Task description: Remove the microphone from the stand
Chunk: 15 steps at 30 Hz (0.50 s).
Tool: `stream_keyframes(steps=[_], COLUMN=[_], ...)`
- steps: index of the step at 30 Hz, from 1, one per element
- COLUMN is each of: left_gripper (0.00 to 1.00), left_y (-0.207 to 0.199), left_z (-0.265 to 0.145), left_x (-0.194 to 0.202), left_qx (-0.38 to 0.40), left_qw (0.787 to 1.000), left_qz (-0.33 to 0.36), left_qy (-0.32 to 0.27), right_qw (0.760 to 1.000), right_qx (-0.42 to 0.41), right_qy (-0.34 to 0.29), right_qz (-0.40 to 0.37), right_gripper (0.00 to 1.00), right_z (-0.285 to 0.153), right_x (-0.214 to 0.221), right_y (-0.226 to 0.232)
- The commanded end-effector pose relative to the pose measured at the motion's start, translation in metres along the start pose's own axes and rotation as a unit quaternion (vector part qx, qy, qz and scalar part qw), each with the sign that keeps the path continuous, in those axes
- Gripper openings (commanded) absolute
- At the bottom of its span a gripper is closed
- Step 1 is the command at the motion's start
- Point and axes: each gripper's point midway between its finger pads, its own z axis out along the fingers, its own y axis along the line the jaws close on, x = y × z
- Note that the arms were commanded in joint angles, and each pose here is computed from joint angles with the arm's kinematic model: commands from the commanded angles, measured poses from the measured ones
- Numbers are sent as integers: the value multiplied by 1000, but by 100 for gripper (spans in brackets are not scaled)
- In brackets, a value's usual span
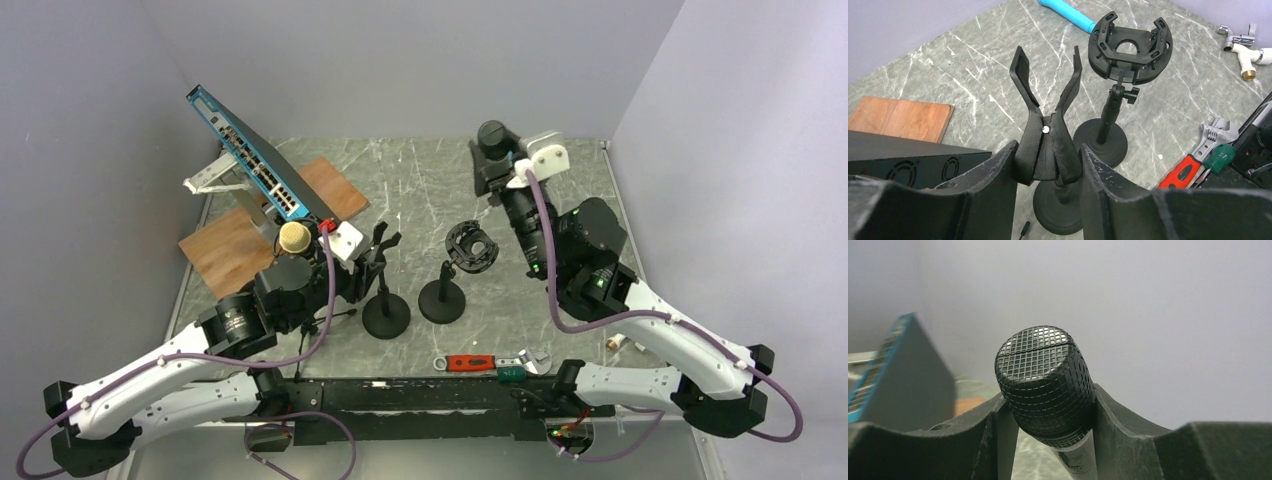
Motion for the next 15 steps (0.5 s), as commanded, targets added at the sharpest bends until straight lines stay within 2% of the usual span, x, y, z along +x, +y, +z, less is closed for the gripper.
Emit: stream_keyframes(steps=[1, 7, 9, 15], left_gripper=[47, 65, 74, 92], left_y=[0, -1, 0, -7], left_z=[1, -3, -5, -15], left_x=[20, 12, 8, -12], left_qx=[-3, 0, -1, 22], left_qw=[999, 999, 999, 999], left_qz=[-1, -9, -10, -20], left_qy=[45, 42, 43, 39], right_qw=[995, 983, 977, 952], right_qx=[100, 167, 187, 240], right_qy=[-5, 35, 54, 138], right_qz=[-26, -69, -85, -130], right_gripper=[0, 0, 0, 0], right_z=[0, 2, 4, 24], right_x=[-9, 13, 25, 82], right_y=[-56, -102, -114, -145])
